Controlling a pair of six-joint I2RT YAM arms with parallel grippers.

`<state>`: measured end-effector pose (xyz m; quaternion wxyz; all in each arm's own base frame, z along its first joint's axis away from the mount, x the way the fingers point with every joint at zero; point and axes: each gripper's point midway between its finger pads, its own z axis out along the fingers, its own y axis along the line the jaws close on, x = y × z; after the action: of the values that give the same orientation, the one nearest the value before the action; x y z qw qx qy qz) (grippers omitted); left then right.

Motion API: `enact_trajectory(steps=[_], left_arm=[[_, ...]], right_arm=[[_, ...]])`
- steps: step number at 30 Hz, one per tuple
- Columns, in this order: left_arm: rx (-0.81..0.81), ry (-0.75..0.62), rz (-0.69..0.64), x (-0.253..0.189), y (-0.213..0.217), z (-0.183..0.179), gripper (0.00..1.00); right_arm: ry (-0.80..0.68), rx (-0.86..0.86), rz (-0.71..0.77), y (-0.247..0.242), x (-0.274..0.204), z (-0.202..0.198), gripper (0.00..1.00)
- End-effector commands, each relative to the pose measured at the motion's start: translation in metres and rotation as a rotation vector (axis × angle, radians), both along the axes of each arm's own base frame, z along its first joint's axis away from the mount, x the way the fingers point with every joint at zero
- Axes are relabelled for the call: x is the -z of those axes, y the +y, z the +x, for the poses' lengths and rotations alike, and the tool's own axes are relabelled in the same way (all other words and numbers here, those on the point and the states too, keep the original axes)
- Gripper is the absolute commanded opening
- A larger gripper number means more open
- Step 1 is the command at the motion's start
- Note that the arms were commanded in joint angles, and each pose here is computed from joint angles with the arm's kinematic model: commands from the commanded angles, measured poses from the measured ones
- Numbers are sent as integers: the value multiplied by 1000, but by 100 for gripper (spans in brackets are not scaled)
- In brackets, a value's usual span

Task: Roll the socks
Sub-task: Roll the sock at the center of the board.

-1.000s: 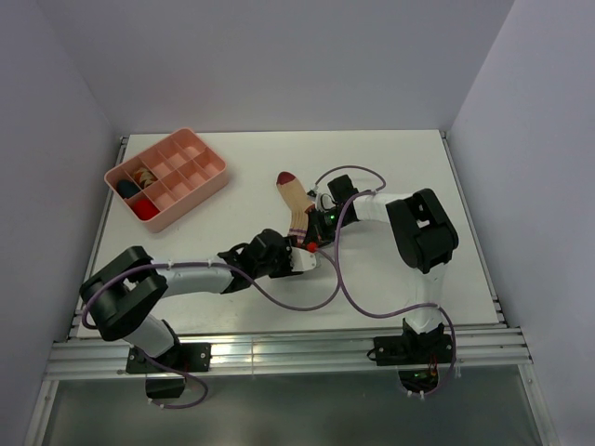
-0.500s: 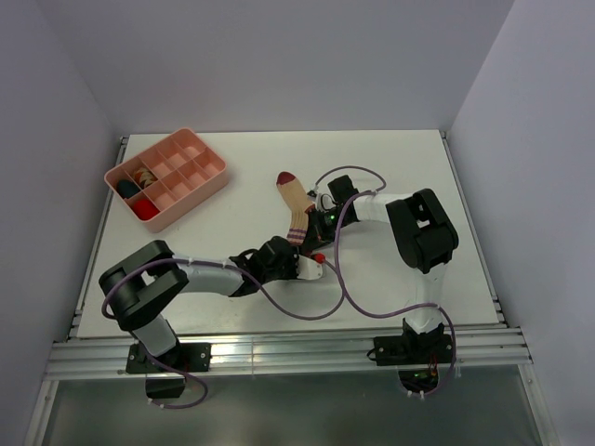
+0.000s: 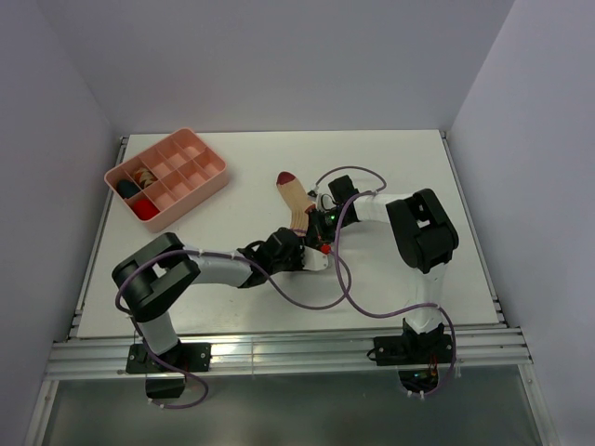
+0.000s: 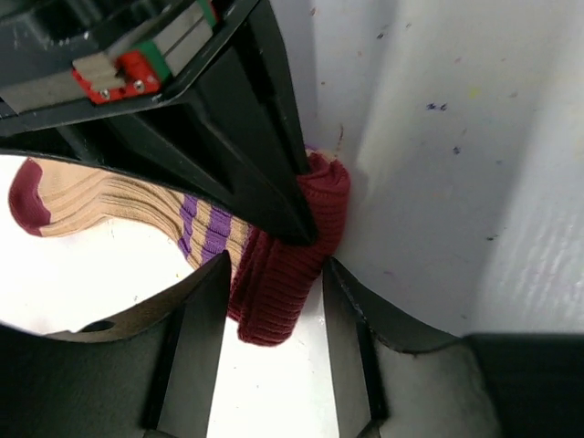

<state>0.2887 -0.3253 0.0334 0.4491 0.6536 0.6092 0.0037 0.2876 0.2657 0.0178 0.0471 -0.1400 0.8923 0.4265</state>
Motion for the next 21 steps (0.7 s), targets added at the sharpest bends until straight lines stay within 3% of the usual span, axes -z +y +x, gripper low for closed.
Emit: enact_trajectory(steps=[1,16,19,21], left_arm=[[-6,75,38,11,8,-1,49],[24,226,99,30,0,-14,40],[30,299,108,32,-4,-18,24],[18,341,113,32,-2,-20,5]], right_arm=[[-26,15,-60,-9,11,2,0],[-41,13,-51,-9,5,2,0],[-59,17,-44,-8,0,4,0],[-75,26,-45,-10,-2,5,0]])
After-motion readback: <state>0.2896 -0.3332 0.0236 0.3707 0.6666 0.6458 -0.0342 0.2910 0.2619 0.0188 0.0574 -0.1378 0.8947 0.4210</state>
